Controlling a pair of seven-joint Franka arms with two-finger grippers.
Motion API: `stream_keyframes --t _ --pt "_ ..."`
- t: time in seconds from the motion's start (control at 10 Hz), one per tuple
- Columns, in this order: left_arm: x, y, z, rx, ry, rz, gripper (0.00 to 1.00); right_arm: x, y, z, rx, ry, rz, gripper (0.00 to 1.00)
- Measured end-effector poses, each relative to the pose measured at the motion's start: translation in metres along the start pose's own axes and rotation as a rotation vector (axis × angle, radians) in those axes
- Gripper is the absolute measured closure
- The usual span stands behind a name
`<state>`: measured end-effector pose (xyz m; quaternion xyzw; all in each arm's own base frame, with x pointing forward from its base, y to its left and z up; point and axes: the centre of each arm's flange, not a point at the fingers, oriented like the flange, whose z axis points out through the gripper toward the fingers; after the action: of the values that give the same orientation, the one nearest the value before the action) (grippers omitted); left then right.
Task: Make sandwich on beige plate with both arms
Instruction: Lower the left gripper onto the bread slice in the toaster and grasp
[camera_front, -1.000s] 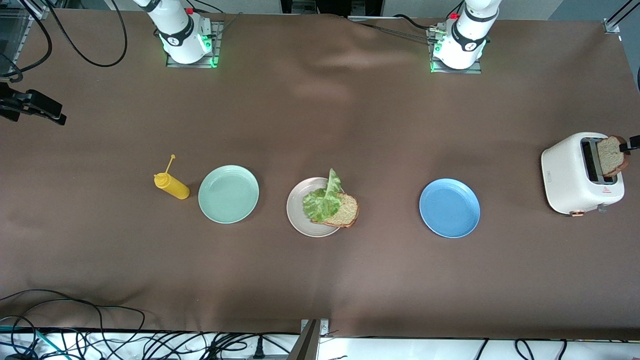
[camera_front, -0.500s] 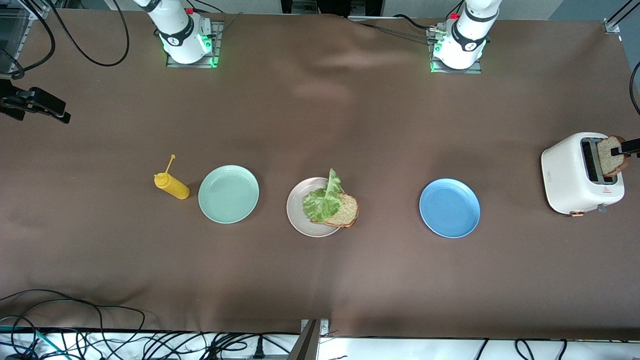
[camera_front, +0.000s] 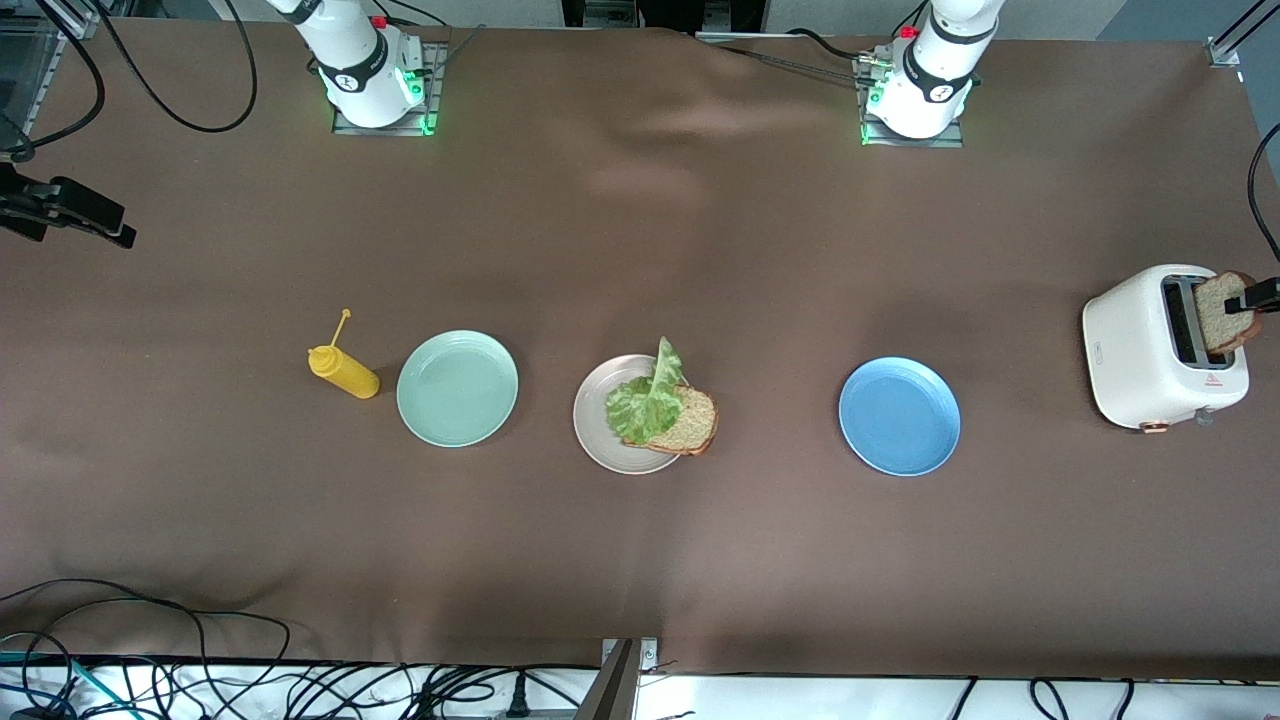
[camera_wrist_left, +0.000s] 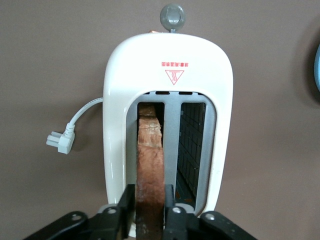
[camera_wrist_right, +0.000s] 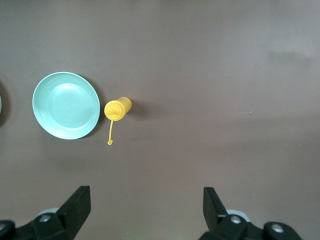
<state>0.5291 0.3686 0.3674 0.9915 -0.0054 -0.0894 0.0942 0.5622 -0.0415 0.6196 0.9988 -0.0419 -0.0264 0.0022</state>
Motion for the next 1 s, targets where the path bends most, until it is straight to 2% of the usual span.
stream_keyframes --t 0.1,0.5,0.7,1.0 --pt "0.001 0.001 0.0 -0.008 0.005 0.001 0.87 0.0 0.001 0.0 0.001 0.0 0.002 0.0" --pt "0.004 0.016 -0.018 -0.05 0.0 0.016 0.87 0.003 -0.001 0.005 0.003 -0.007 0.001 0.0" --pt "0.0 0.03 -0.052 -0.064 -0.008 0.03 0.91 0.003 -0.001 0.005 0.003 -0.007 0.0 0.0" --pt "0.001 0.062 -0.097 -0.079 -0.013 0.053 0.91 0.003 -0.001 0.005 0.003 -0.007 0.0 0.0"
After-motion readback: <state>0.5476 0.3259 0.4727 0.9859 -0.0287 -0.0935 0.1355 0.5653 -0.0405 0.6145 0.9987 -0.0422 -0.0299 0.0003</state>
